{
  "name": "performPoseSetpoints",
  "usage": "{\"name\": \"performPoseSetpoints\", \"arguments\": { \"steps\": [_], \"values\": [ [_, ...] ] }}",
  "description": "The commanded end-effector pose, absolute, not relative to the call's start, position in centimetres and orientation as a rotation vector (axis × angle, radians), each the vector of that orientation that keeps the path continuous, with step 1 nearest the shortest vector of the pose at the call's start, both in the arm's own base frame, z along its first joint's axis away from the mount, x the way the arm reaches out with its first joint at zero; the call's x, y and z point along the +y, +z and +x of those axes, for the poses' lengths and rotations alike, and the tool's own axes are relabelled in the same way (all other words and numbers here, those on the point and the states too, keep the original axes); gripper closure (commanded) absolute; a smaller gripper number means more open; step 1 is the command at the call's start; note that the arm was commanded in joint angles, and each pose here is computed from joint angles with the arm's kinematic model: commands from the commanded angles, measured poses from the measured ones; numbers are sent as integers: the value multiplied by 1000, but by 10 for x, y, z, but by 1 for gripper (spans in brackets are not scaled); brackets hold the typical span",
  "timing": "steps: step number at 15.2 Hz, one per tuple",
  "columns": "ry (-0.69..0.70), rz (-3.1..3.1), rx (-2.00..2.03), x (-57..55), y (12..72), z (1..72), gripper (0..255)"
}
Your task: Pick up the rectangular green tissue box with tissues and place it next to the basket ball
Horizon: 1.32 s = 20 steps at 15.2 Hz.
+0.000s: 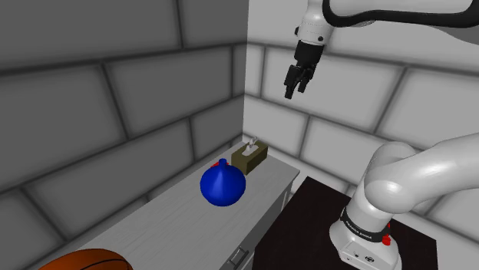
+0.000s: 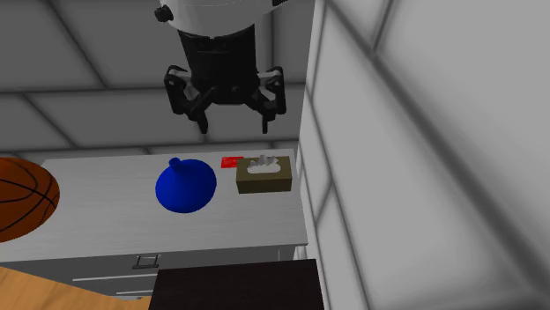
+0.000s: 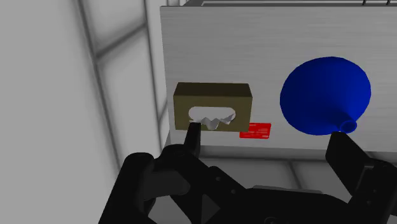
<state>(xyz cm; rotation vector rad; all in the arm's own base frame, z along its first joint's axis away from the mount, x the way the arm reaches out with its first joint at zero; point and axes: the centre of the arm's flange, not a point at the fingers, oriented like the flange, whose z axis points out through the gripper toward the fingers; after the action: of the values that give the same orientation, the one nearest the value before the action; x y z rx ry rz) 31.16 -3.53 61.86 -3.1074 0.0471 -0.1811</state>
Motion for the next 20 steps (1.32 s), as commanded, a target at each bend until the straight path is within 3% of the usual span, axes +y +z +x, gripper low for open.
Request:
{"name": "performPoseSetpoints", "arguments": {
  "steps": [1, 20],
  "values": [
    [-181, -3107, 47, -35, 619, 312, 0],
    [-339, -2798, 634, -71, 391, 407, 0]
  ]
}}
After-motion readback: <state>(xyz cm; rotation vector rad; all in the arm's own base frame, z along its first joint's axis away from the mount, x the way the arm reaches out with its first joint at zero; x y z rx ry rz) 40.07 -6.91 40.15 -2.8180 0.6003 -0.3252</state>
